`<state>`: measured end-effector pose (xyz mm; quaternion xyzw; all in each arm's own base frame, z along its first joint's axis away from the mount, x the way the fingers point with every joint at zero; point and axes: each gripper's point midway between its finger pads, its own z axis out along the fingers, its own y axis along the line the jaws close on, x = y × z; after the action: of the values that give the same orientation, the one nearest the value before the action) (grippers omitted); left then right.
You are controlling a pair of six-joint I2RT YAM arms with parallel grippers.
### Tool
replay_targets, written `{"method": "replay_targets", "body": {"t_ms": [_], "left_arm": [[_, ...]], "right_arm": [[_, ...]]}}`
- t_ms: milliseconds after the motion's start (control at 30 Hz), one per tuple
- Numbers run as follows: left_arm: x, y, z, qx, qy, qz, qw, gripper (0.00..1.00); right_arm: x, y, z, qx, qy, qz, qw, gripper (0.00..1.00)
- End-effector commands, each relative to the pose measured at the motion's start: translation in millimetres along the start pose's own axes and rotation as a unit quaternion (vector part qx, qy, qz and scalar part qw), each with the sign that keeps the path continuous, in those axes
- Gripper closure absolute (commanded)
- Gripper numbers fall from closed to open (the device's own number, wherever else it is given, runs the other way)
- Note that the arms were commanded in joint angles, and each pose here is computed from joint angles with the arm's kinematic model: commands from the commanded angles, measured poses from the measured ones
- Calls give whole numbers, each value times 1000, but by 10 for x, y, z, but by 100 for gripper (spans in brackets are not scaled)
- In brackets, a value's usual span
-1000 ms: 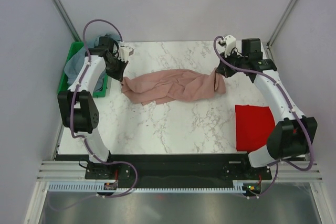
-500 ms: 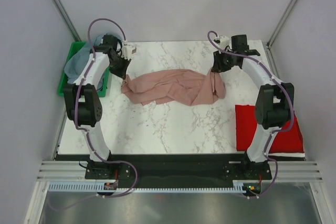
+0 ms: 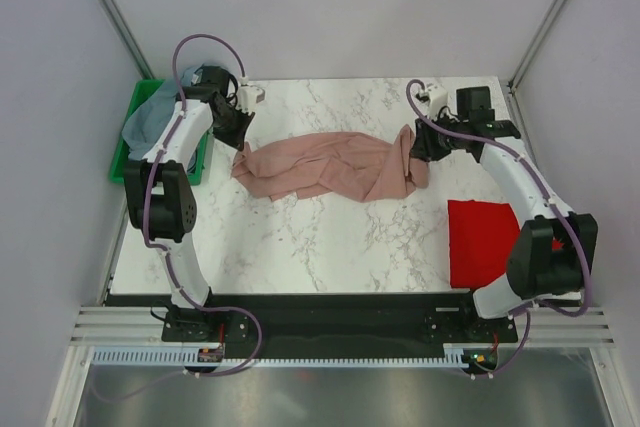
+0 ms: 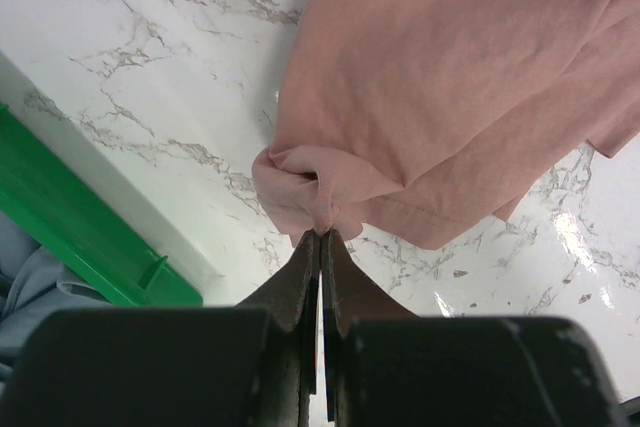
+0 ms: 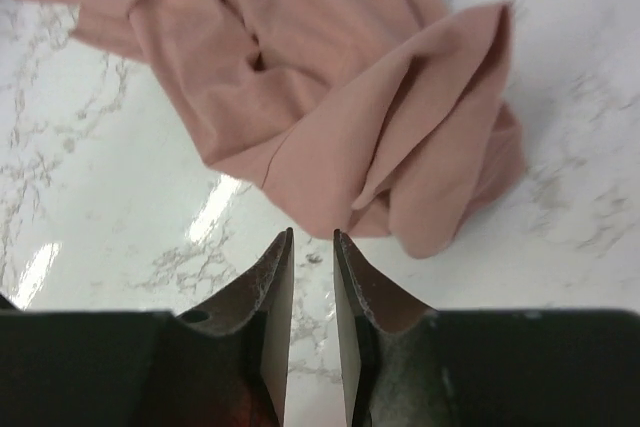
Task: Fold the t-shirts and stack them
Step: Flatten the tshirt out
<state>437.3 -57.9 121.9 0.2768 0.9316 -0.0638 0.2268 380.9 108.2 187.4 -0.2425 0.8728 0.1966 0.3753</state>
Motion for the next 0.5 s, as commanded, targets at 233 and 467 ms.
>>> {"method": "replay_targets", "body": {"t_ms": [233, 467], "left_arm": [[-153, 32, -106, -16, -24, -4, 1000, 96], [-103, 18, -120, -18, -20, -4, 1000, 96]], "right_arm": [[448, -119, 547, -18, 93, 57, 994, 67], [446, -237, 718, -13, 105, 52, 993, 68]]}}
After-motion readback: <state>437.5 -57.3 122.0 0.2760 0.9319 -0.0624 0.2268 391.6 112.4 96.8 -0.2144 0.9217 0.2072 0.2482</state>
